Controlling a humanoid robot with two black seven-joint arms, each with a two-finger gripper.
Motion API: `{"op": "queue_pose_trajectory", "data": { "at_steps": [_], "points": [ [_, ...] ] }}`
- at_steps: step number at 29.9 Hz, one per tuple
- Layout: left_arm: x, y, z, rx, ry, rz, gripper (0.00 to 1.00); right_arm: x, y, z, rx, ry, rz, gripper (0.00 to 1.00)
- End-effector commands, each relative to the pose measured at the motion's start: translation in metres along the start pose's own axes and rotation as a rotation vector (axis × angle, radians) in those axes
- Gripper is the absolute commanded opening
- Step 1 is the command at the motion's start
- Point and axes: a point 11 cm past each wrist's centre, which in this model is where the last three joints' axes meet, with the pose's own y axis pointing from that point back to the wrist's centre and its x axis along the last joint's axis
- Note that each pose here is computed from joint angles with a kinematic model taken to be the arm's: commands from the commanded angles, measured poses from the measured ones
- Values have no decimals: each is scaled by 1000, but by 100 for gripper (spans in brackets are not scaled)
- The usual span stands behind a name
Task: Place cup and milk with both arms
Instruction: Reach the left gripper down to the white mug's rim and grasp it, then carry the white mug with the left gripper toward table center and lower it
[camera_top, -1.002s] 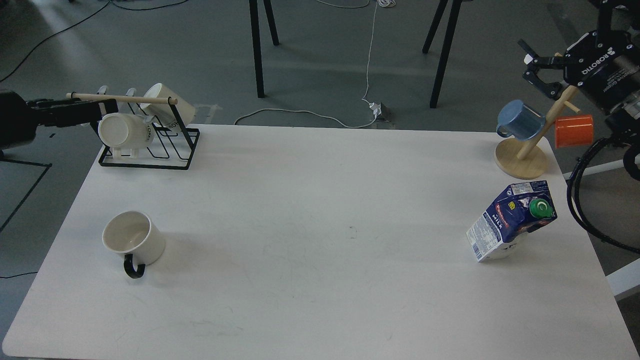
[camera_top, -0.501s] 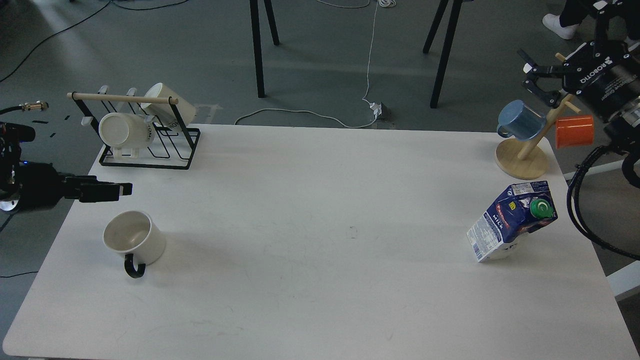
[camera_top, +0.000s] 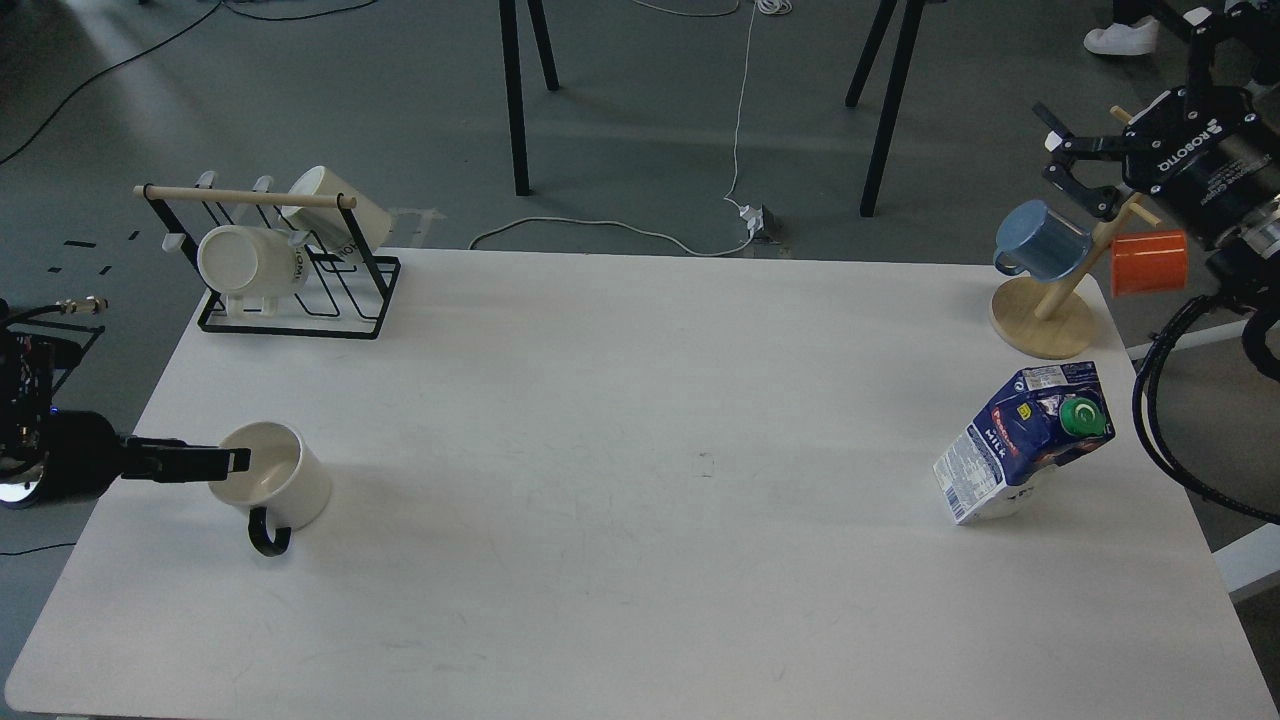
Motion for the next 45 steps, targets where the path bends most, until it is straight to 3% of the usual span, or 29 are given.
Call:
{"op": "queue_pose_trajectory", "data": {
  "at_steps": [1,10,16,20,24,25,30,45],
  "points": [
    [-3,-7,3,-9,5,-9,99,0,0,0,-1,0,0,99],
    [-11,-28,-3,5,59,-16,98,4,5,2,-5,-1,13,99],
    [-10,-33,-8,23,70,4,91,7,7,3,-8,-1,21,99],
    [-8,-33,-8,23,66,9,64,7,8,3,-8,-2,22,99],
    [-8,-33,-8,25,48,12,11,7,8,3,-9,-2,22,99],
    [-6,-33,-7,26,26,27,7,7,8,3,-8,-2,22,99],
    [-5,-37,-5,36,-91,93,2,8,9,4,-8,-3,25,99],
    [8,-30,-4,41,-116,116,1,8,9,4,-8,-3,25,99]
  ]
}}
